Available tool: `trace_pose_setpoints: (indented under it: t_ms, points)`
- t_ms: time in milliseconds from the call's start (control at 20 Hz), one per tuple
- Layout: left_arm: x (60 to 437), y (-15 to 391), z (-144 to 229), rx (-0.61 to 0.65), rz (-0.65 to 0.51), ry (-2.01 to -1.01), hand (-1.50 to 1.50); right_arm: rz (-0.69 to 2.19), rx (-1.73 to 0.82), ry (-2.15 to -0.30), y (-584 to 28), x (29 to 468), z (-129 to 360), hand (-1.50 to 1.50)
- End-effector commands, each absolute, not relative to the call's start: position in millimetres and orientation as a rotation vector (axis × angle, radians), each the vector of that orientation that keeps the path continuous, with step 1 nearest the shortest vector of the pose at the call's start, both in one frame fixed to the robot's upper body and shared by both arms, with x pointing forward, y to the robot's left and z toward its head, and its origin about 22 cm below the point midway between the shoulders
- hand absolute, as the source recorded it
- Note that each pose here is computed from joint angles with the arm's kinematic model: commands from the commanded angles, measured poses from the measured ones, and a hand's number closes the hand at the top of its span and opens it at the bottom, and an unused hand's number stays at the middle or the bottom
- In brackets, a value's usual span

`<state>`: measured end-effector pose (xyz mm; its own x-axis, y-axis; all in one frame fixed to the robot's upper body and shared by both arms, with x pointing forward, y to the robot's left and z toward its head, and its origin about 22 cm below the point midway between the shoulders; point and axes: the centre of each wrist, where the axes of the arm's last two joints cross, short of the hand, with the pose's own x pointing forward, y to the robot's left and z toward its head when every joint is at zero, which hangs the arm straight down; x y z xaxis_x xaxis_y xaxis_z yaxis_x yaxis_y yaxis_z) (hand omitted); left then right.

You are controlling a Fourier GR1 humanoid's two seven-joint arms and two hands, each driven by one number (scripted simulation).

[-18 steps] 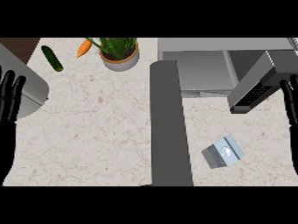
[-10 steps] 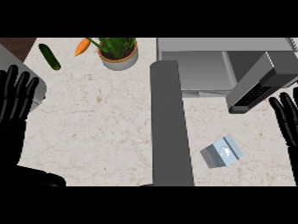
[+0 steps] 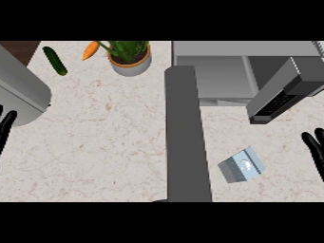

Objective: Pick up the milk, place it into the microwave and close the microwave

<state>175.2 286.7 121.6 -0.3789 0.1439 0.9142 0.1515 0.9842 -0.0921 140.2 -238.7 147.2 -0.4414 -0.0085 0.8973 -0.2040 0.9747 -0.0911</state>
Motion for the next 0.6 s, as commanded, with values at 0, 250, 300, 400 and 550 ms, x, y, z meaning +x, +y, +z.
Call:
trace_pose_setpoints:
  t_ms: [0, 250, 300, 400, 550]
  points:
    - [151, 300, 121, -0.216, -0.014, -1.956, -1.50, 0.224, 0.088, -1.982, -247, 137, 122, -1.50]
    - [137, 323, 123, -0.198, 0.006, -1.957, -1.50, 0.254, 0.047, -1.963, -235, 154, 121, -1.50]
    - [111, 315, 131, -0.217, -0.028, -1.967, -1.50, 0.245, 0.037, -1.950, -249, 140, 110, -1.50]
    - [120, 322, 124, -0.212, 0.005, -1.955, -1.50, 0.185, 0.032, -1.916, -238, 143, 92, -1.50]
    - [110, 314, 143, -0.224, 0.009, -1.976, -1.50, 0.174, -0.051, -1.881, -254, 166, 92, -1.50]
